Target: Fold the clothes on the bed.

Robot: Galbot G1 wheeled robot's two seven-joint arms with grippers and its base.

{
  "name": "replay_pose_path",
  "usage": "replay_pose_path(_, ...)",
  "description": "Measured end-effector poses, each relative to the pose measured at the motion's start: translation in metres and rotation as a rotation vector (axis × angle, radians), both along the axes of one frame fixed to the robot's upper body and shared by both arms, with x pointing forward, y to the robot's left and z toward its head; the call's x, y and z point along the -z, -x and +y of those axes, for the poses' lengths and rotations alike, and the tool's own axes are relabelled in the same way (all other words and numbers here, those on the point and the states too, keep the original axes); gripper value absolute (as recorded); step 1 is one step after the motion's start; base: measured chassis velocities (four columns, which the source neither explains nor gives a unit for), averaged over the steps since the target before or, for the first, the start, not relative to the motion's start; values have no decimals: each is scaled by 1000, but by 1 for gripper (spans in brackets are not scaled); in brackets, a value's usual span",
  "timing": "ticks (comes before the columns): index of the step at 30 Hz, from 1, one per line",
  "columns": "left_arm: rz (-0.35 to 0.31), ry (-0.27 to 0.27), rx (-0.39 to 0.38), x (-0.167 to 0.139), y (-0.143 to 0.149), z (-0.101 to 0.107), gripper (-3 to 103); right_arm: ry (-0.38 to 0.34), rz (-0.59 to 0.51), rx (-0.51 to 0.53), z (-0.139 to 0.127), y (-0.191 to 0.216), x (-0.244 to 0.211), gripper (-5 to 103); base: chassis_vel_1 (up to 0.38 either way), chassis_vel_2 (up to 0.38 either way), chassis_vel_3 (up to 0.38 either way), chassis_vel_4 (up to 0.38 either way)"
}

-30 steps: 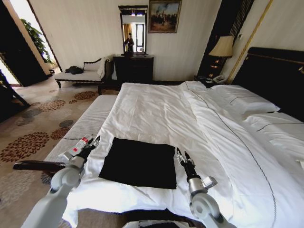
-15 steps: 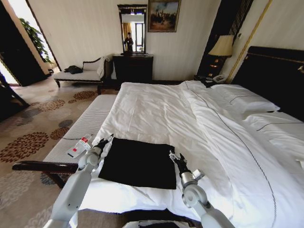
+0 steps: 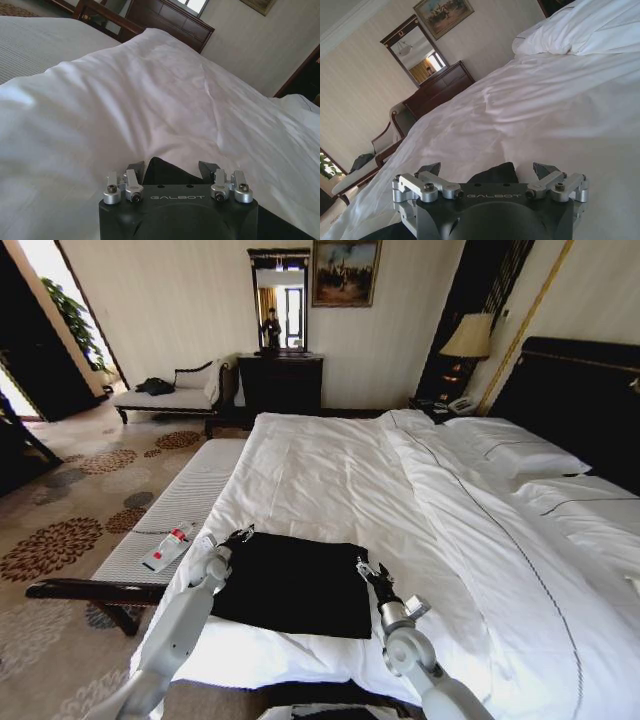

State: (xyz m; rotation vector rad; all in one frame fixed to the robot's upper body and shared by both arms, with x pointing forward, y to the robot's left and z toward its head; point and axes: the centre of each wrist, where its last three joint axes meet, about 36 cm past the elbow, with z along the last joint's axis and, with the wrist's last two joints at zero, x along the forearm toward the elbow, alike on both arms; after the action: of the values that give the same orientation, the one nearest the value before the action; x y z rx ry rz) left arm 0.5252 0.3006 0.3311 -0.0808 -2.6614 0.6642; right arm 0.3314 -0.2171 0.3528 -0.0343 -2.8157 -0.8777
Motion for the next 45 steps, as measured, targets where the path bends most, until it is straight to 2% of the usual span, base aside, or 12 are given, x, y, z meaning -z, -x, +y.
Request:
replay_pose_path(2, 2, -2, -1, 2, 4, 2, 54, -1, 12, 15, -2, -3, -1, 100, 0, 0, 0, 0)
replay_pose_path(7, -4, -3, -8, 3, 8, 8, 43, -18, 47, 48, -6, -11, 0, 100, 0, 0, 0, 0)
replay_pose_path(10, -20, 4, -19, 1, 8, 12, 26, -24, 61, 57, -7, -18, 3, 100, 0, 0, 0, 0)
replay_pose_path(13, -24, 7, -19, 0, 7, 12, 21, -21, 65, 58, -7, -21, 5, 100, 0, 0, 0, 0)
replay_pose_path(16, -32, 11, -18, -4, 7, 12, 5, -10, 70, 66, -10, -33, 11, 100, 0, 0, 0, 0)
replay_pose_path(18, -35, 12, -17, -5, 6, 12, 5, -7, 72, 67, -11, -36, 12, 100, 0, 0, 0, 0)
replay_pose_path(19, -41, 15, -17, -7, 6, 12, 1, -3, 77, 68, -13, -40, 14, 100, 0, 0, 0, 0)
replay_pose_path(26, -61, 32, -29, -20, 4, 16, 1, 19, 55, 49, -28, -64, 34, 100, 0, 0, 0, 0)
replay_pose_path(32, -67, 34, -37, -24, 4, 21, 1, 7, 39, 20, -29, -67, 41, 100, 0, 0, 0, 0)
replay_pose_path(35, -72, 37, -46, -26, 3, 25, 1, -40, 30, -12, -25, -69, 43, 100, 0, 0, 0, 0)
replay_pose_path(39, -79, 41, -51, -30, 3, 27, 1, -143, 10, -83, -17, -72, 48, 100, 0, 0, 0, 0)
replay_pose_path(45, -80, 40, -53, -31, 5, 28, 1, -180, 4, -126, -2, -76, 57, 100, 0, 0, 0, 0)
